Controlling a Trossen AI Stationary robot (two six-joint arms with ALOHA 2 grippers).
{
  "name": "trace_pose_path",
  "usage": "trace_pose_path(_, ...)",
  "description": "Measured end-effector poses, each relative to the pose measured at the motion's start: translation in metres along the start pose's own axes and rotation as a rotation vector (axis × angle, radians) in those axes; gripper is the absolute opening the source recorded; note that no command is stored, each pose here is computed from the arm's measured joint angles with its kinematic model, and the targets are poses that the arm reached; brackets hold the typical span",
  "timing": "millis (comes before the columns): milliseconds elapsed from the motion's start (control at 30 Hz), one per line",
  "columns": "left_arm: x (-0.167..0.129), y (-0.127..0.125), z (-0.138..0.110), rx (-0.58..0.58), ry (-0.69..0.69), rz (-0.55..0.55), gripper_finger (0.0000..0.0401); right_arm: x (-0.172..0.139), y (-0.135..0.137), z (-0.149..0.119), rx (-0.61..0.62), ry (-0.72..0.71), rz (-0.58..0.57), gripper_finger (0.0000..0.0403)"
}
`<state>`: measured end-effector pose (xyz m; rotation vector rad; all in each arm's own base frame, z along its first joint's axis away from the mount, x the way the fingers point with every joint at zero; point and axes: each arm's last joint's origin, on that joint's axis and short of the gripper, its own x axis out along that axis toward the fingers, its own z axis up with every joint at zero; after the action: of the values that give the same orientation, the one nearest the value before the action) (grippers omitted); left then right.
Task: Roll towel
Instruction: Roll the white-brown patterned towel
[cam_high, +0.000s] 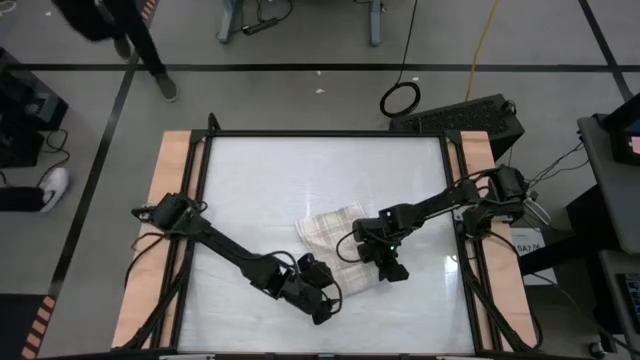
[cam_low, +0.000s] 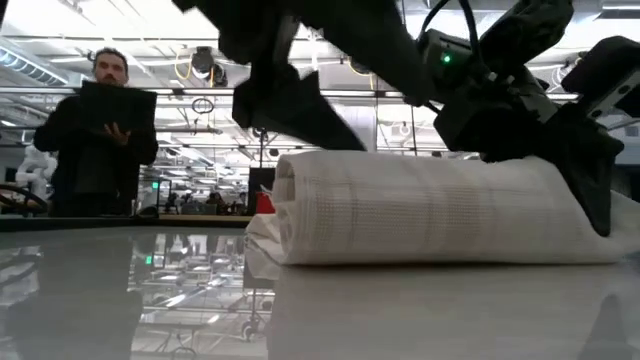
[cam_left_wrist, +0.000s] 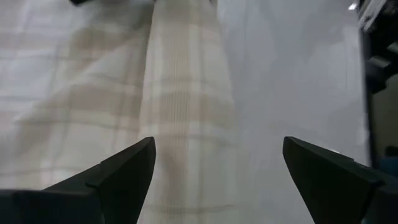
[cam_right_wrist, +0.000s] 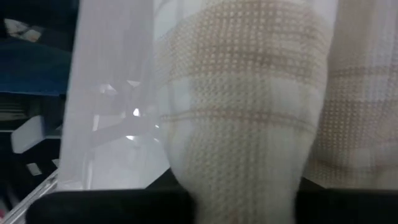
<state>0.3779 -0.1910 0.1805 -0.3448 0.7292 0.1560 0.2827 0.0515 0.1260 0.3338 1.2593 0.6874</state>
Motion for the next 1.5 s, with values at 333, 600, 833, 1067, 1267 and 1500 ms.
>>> trace_pose_path(333,0.022,0.009,-0.014,0.072,0.047,0.055,0.0357,-0.006,-0.006,0.001,0.008,-0.031,0.061,0.0061)
trace_pose_path(600,0.03,0.015,-0.015,0.082,0.121,0.017,0.0358,-0.007,-0.007,0.001,0.015,-0.032,0.062,0.0061)
trace_pose_path(833,0.034,0.025,-0.014,0.073,0.189,0.011,0.0289,-0.007,-0.007,0.001,0.021,-0.033,0.054,0.0061)
trace_pose_path(1067,0.038,0.034,-0.006,0.039,0.22,-0.021,0.014,-0.015,0.0,-0.002,0.07,-0.015,-0.036,0.0122)
trace_pose_path(1267,0.039,0.037,-0.004,0.02,0.266,-0.08,0.0072,-0.044,0.025,-0.011,0.034,-0.023,-0.145,0.0239)
trace_pose_path(1500,0.043,0.042,0.005,-0.022,0.308,-0.204,0.0093,-0.076,0.071,-0.023,-0.121,-0.122,-0.376,0.0333)
